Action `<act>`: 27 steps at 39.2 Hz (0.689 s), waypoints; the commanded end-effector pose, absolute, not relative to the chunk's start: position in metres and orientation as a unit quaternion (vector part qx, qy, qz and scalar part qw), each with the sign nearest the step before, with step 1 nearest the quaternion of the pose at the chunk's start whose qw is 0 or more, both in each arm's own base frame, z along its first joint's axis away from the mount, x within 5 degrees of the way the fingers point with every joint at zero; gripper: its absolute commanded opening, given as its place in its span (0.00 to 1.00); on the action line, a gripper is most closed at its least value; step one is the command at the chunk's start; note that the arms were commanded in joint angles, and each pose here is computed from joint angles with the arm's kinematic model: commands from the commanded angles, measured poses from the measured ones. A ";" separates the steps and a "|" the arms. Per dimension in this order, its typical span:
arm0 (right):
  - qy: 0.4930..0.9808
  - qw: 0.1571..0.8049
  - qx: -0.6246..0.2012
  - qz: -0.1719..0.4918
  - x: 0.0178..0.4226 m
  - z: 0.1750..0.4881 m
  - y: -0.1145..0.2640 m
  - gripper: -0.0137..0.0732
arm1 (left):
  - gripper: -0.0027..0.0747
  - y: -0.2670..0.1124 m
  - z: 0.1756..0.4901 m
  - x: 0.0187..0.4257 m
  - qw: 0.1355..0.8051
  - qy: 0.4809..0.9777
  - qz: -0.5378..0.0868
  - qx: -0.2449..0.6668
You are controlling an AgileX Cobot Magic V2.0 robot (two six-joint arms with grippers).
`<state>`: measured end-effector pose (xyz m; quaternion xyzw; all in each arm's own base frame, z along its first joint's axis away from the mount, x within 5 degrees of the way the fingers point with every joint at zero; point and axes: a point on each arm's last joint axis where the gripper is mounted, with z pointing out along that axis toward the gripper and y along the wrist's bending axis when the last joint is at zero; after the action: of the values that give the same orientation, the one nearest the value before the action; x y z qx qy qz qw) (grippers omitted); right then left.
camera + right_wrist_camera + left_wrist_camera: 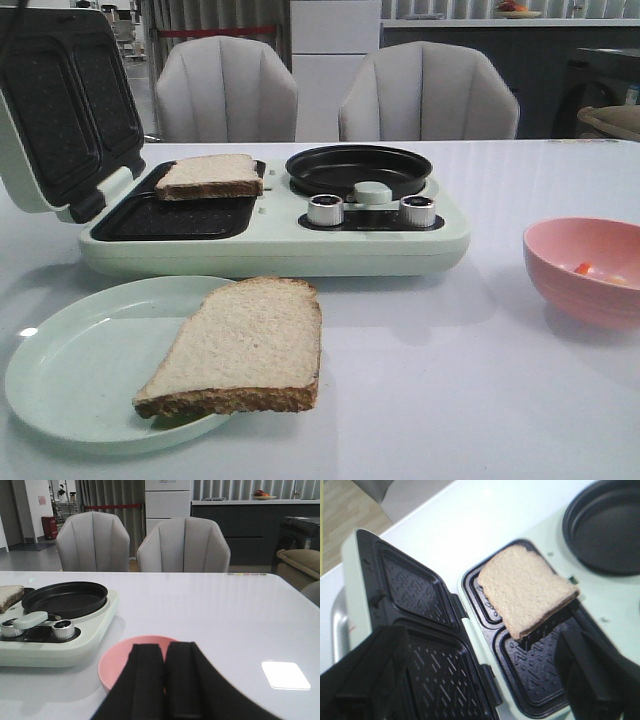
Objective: Make breakfast with bread and shrimp
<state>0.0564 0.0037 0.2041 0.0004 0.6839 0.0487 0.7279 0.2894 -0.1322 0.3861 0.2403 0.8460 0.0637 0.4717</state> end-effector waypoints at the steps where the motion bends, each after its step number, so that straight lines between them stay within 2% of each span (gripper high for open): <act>1: 0.641 0.766 -0.010 0.044 0.053 0.218 0.004 0.32 | 0.84 -0.124 0.419 0.263 0.521 0.826 0.015 0.214; 7: 0.641 0.766 -0.010 0.044 0.053 0.218 0.004 0.32 | 0.84 -0.109 0.428 0.234 0.536 0.821 -0.020 0.196; 13: 0.641 0.766 -0.010 0.044 0.053 0.218 0.004 0.32 | 0.84 -0.087 0.433 0.200 0.581 0.792 -0.039 0.183; 17: 0.641 0.766 -0.010 0.044 0.053 0.218 0.004 0.32 | 0.84 -0.076 0.426 0.176 0.606 0.772 -0.049 0.185; 22: 0.641 0.766 -0.010 0.044 0.053 0.218 0.004 0.32 | 0.84 -0.063 0.413 0.146 0.615 0.768 -0.096 0.150; 27: 0.641 0.766 -0.010 0.044 0.053 0.218 0.004 0.32 | 0.84 -0.048 0.400 0.117 0.624 0.761 -0.107 0.142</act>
<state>0.0564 0.0037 0.2041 0.0004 0.6839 0.0487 0.7279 0.1330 -0.0552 0.3895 0.1567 0.7977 -0.0773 0.5772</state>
